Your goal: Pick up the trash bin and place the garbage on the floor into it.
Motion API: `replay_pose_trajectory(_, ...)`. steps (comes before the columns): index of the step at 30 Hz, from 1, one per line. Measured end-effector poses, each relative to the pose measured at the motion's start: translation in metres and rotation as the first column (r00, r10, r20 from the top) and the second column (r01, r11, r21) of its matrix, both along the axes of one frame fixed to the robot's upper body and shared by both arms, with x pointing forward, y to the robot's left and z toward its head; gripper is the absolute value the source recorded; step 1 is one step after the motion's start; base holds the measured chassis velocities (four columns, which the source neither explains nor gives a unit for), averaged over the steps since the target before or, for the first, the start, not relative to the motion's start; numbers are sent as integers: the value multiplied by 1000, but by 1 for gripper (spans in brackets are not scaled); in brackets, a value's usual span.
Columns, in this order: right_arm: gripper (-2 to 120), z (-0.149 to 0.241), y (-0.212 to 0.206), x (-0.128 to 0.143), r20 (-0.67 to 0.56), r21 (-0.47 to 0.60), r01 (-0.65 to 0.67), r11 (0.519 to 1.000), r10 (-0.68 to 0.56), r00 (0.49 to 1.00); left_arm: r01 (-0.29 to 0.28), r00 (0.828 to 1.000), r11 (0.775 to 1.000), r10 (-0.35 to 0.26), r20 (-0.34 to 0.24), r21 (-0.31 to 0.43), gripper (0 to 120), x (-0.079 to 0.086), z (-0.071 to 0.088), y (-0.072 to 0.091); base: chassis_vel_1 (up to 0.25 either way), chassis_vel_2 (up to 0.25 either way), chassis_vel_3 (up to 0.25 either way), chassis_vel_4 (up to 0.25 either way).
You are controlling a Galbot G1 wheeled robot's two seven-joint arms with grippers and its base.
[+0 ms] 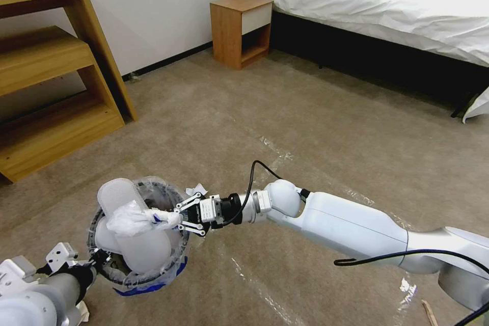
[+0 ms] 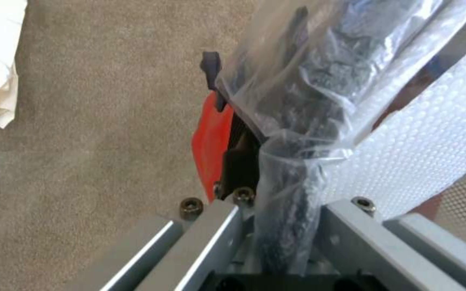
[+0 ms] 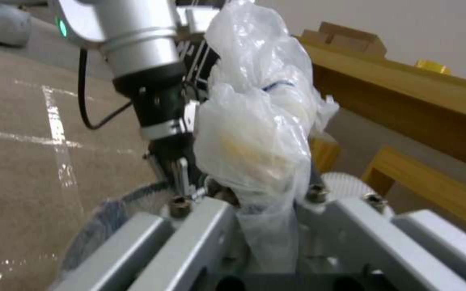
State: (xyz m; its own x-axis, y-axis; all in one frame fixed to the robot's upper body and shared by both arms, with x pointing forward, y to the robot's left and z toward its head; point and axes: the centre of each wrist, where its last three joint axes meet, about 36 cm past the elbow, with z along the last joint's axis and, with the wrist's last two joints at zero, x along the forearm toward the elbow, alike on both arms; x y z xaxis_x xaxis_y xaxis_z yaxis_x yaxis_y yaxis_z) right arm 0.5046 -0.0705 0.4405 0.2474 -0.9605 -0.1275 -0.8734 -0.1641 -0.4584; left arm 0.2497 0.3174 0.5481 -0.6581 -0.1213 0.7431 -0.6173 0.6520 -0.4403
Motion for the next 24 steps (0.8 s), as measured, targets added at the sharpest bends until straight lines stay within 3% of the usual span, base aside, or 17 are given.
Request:
replay_pose_trajectory(10, 47, -4, 1, 7, 12, -43, -16, 999, 17, 1000, 2, 1000, 1000, -2, -1, 6, 0, 0, 1, 1, 0, 0, 0, 0)
replay_pose_trajectory(12, 47, -4, 1, 7, 12, -43, -16, 999, 17, 1000, 2, 1000, 1000, -2, -1, 6, 0, 0, 1, 1, 0, 0, 0, 0)
replay_pose_trajectory(17, 73, -1, 5, 7, 18, -45, -27, 999, 28, 999, 3, 1000, 1000, -3, -1, 7, 0, 0, 1, 1, 0, 0, 0, 0)
replay_pose_trajectory(24, 96, 2, 8, 6, 21, -47, -38, 998, 39, 999, 2, 1000, 1000, -2, -4, 8, 0, 0, 1, 1, 0, 0, 0, 0)
